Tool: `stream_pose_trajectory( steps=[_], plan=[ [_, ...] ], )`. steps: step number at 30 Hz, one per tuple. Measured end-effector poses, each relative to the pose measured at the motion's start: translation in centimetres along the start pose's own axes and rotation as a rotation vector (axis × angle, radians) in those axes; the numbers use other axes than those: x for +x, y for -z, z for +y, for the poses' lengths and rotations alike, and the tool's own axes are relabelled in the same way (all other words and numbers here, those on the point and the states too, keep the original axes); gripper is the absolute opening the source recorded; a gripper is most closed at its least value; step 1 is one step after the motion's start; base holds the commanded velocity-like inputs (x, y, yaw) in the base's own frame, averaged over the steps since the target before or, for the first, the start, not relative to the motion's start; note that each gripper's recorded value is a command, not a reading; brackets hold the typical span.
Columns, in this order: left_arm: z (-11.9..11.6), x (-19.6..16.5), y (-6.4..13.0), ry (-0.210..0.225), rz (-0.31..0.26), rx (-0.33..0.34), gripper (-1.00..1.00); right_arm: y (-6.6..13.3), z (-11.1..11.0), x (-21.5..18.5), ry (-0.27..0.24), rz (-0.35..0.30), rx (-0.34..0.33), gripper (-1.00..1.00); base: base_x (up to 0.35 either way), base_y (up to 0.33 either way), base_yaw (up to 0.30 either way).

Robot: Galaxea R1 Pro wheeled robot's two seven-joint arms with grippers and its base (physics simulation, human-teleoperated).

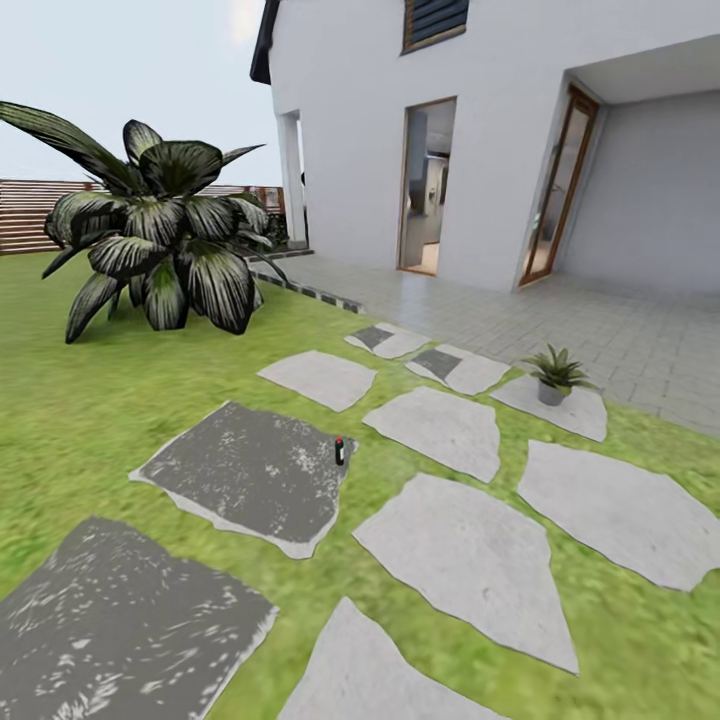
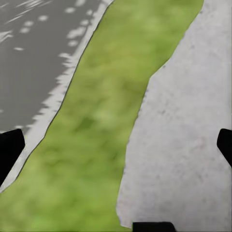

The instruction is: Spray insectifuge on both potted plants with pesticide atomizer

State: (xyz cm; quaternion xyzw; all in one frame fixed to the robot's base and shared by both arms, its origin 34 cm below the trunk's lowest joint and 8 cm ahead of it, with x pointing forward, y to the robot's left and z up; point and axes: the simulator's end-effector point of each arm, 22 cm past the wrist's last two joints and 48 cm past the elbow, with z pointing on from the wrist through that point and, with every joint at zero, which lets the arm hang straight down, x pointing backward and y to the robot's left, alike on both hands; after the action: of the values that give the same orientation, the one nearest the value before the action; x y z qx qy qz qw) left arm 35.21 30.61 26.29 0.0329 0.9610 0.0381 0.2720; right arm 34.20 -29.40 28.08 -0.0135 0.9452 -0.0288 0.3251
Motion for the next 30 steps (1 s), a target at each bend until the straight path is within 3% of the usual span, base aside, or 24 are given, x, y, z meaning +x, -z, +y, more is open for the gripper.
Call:
stream_pose_trajectory(
  steps=[30],
  plan=[
    [0.0,0.0,0.0,0.0,0.0,0.0,1.0,-0.01,-0.04,-0.06,-0.002,-0.001,0.001,1.0,0.338,0.0,0.0]
  ],
)
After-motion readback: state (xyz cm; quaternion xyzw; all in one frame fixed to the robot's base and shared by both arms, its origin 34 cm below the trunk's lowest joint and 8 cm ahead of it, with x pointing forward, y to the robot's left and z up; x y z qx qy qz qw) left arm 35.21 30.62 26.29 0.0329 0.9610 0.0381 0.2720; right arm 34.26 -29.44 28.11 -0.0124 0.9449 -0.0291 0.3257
